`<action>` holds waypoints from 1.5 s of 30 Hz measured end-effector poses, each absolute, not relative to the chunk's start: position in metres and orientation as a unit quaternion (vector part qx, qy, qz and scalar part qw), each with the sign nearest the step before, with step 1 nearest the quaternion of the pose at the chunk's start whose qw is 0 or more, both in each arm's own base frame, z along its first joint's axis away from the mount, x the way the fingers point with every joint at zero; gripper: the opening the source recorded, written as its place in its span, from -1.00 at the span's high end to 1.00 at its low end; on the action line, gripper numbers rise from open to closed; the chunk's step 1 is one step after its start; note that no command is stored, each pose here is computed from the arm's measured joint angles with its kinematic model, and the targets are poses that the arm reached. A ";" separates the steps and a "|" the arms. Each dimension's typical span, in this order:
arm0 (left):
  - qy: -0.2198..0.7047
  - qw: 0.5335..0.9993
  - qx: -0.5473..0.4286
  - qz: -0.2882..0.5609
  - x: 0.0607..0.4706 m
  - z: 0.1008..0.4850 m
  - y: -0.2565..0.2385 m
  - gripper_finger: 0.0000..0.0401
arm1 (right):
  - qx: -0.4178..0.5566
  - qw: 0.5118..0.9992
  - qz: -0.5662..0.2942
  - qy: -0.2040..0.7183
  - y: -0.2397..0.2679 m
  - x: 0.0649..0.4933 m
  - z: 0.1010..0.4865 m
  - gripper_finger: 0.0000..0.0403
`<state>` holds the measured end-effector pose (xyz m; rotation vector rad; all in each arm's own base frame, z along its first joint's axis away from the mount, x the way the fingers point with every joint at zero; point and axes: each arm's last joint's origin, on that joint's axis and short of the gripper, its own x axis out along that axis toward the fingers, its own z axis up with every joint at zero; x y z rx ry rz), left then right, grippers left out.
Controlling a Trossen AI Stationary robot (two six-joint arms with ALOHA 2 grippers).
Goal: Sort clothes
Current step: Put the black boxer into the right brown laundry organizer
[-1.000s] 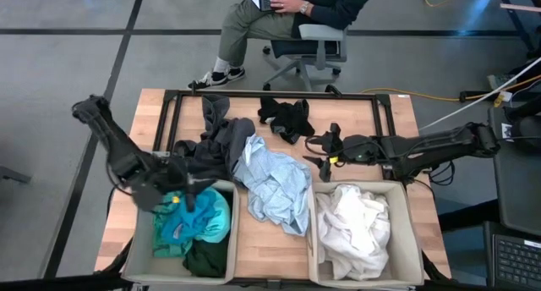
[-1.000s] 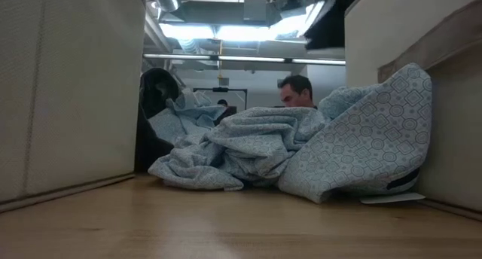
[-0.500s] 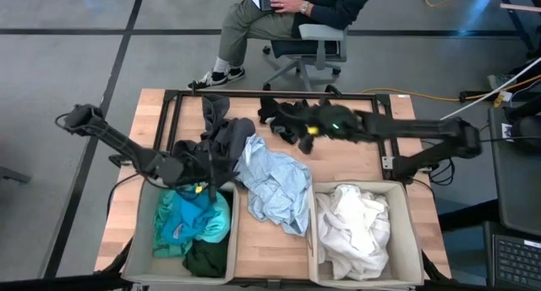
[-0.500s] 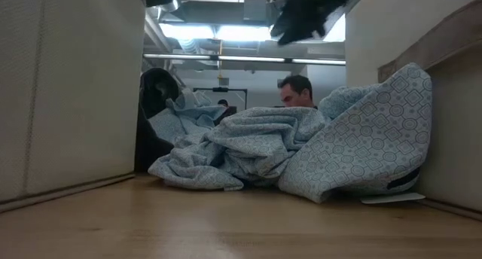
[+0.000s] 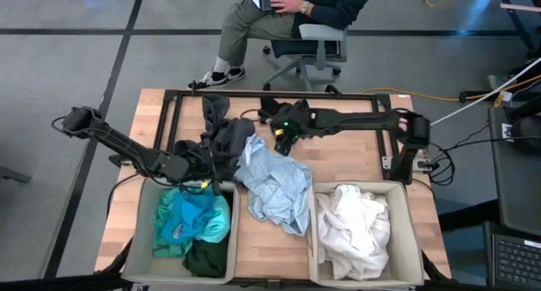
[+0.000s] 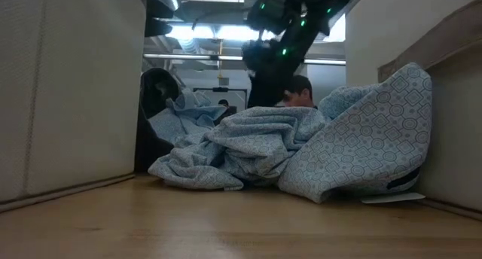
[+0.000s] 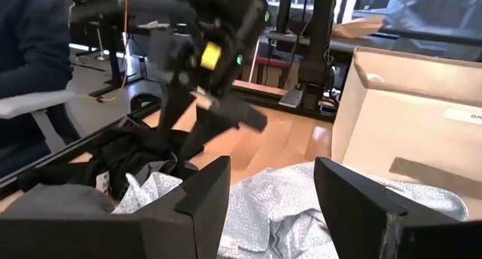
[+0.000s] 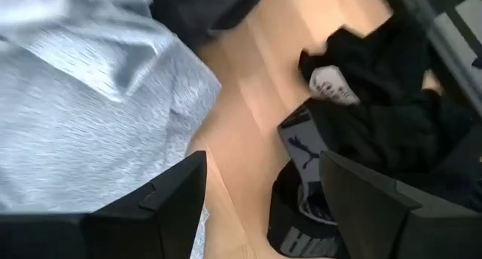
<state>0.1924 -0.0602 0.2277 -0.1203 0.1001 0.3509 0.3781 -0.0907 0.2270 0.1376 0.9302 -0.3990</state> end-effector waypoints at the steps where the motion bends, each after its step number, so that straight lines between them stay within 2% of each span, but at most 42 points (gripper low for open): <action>1: 0.050 0.981 -0.060 0.175 0.192 0.227 -0.060 0.09 | 0.065 0.866 -0.198 0.455 -0.093 0.380 0.220 -0.28; 19: 0.054 0.982 -0.052 0.175 0.191 0.224 -0.059 0.09 | 0.027 0.785 -0.278 0.553 -0.113 0.388 0.138 -0.28; 28: 0.058 0.984 -0.044 0.164 0.190 0.224 -0.064 0.09 | 0.017 0.780 -0.276 0.562 -0.119 0.388 0.131 -0.25; 30: 0.058 0.985 -0.038 0.159 0.189 0.223 -0.066 0.09 | 0.018 0.778 -0.275 0.564 -0.119 0.388 0.130 -0.15; 32: 0.059 0.986 -0.033 0.154 0.188 0.224 -0.068 0.09 | 0.019 0.778 -0.273 0.566 -0.119 0.388 0.130 0.04; 38: 0.059 0.986 -0.043 0.147 0.187 0.223 -0.071 0.09 | 0.003 0.781 -0.254 0.570 -0.119 0.387 0.133 0.87; 39: 0.060 0.986 -0.042 0.147 0.187 0.223 -0.071 0.09 | 0.000 0.780 -0.255 0.571 -0.119 0.385 0.135 0.92; 42: 0.061 0.986 -0.039 0.147 0.187 0.223 -0.071 0.09 | -0.007 0.779 -0.263 0.570 -0.119 0.383 0.146 0.87; 45: 0.060 0.987 -0.037 0.147 0.187 0.223 -0.070 0.09 | -0.015 0.794 -0.262 0.549 -0.114 0.385 0.174 0.88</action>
